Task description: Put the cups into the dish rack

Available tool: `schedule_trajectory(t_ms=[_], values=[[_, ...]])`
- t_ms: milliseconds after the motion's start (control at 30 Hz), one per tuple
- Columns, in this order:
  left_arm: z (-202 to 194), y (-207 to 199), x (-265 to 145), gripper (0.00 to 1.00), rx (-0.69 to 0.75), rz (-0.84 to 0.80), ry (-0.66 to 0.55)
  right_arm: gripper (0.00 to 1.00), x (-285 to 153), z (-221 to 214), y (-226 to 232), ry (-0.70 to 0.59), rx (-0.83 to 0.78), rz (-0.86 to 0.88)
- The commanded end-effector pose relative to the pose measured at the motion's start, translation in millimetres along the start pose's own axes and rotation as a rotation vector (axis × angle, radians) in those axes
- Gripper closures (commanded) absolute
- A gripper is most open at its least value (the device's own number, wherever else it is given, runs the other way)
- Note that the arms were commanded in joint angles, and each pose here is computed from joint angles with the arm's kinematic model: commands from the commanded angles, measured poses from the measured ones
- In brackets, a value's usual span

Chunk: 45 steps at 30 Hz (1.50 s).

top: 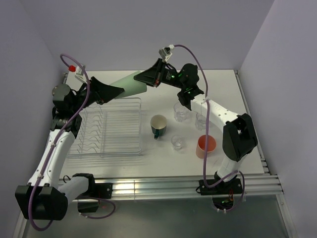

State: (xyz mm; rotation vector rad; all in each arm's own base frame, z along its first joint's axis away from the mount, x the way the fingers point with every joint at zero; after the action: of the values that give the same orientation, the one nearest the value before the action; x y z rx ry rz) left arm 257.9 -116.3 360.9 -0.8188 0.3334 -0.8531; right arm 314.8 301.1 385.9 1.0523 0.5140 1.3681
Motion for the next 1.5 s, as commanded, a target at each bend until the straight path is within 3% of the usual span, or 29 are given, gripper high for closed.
schedule_trajectory(t_ms=[0, 133, 233, 600, 867, 1267, 1467], values=[[11, -31, -9, 1.00, 0.111, -0.052, -0.018, 0.71, -1, 6, 4, -0.055, -0.080, -0.025], [14, -36, -13, 1.00, 0.133, -0.021, -0.033, 0.50, -4, 6, -1, -0.085, -0.104, -0.092], [16, -39, -15, 1.00, 0.146, 0.004, -0.043, 0.46, -6, 8, -2, -0.114, -0.126, -0.136], [23, -39, -20, 1.00, 0.176, 0.110, -0.069, 0.43, -28, 16, -17, -0.217, -0.135, -0.285], [32, -24, -29, 1.00, 0.172, 0.352, -0.102, 0.43, -55, 30, -26, -0.344, -0.228, -0.555], [38, 32, -39, 1.00, 0.160, 0.790, -0.073, 0.42, -78, 40, -43, -0.380, -0.347, -0.832], [25, 55, -28, 1.00, 0.176, 0.899, -0.012, 0.42, -85, 42, -49, -0.375, -0.384, -0.905]])
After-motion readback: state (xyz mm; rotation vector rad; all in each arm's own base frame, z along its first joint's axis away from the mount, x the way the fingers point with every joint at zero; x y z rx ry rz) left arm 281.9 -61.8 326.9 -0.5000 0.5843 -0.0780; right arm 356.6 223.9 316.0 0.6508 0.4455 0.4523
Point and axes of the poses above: each gripper's point midway between its finger pads, its own x axis out along the fingers, its own y axis along the line the jaws close on, z = x × y, the point moved 7 cm from there along -x, back along the fingers, and after that the axes turned 1 degree about -x, right-handed, at the moved point
